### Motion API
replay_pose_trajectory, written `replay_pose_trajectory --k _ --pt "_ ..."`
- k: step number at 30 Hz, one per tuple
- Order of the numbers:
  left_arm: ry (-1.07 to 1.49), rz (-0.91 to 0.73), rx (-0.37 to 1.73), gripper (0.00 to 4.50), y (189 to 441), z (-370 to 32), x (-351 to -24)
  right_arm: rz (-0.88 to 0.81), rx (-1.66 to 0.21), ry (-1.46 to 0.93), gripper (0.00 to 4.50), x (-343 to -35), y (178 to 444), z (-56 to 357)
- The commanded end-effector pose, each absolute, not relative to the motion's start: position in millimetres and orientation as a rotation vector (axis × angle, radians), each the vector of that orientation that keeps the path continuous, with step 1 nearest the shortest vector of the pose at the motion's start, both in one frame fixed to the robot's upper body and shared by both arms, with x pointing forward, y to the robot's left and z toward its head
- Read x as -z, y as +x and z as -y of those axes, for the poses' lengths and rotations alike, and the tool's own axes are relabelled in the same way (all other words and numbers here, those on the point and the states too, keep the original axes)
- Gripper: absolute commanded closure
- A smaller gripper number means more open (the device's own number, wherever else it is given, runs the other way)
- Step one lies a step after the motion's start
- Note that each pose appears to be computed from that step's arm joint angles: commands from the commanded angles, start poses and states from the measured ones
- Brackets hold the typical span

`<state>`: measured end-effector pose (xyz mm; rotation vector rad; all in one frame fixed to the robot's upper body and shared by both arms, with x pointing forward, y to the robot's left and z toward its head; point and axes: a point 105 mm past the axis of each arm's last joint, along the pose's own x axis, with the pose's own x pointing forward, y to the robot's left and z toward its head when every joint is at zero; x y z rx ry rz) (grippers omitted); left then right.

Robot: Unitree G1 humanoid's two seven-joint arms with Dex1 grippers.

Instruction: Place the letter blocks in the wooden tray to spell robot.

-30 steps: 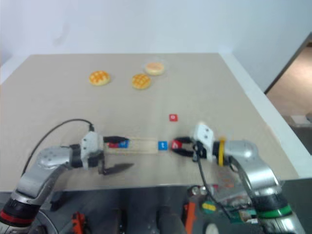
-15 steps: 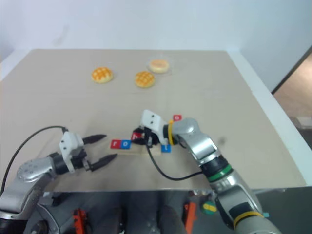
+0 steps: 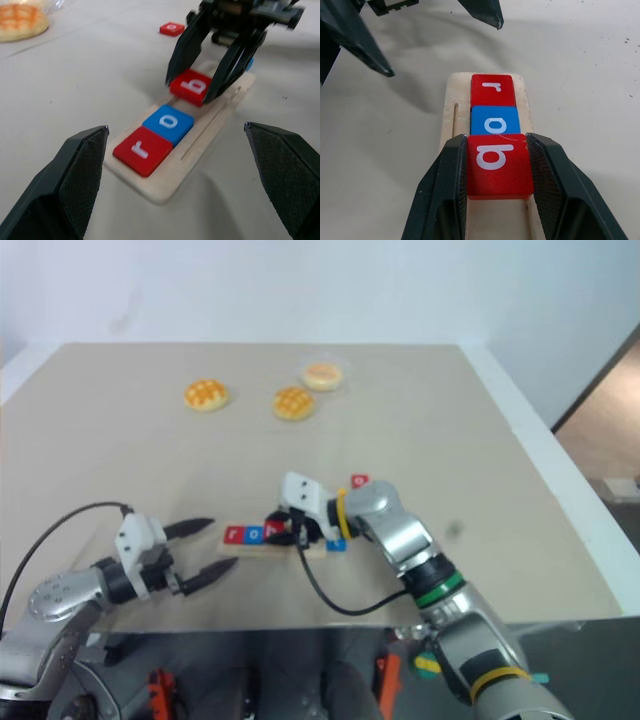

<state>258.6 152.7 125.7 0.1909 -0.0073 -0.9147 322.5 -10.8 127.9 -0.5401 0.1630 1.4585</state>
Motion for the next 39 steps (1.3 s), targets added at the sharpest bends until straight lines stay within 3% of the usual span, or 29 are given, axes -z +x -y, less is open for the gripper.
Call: replay_pose_trajectory --k 1,19,20,26,27,33,39 --pt "0.213 0.052 0.917 0.0 255.9 -152.4 -138.3 -0.127 -1.465 -0.569 3.31 -133.3 325.0 7.9" --pt "0.236 0.027 0.927 0.0 251.8 -150.8 -131.8 -0.166 -1.481 -0.562 3.31 -121.5 327.2 7.3" --pt "0.236 0.026 0.927 0.0 251.7 -150.7 -131.6 -0.16 -1.478 -0.565 2.24 -122.1 327.6 7.0" --pt "0.238 0.02 0.927 0.0 251.5 -150.9 -130.5 -0.144 -1.456 -0.556 0.23 -125.6 332.0 7.7" --pt "0.238 0.018 0.928 0.0 251.4 -150.8 -130.2 -0.133 -1.447 -0.549 0.06 -128.8 333.2 7.5" --pt "0.244 0.024 0.936 0.0 251.9 -150.1 -131.8 -0.034 -1.325 -0.405 0.06 -172.4 348.6 10.6" --pt "0.261 0.036 1.052 0.0 246.4 -135.1 -141.6 0.023 -1.05 -0.322 0.06 -204.0 385.8 71.3"
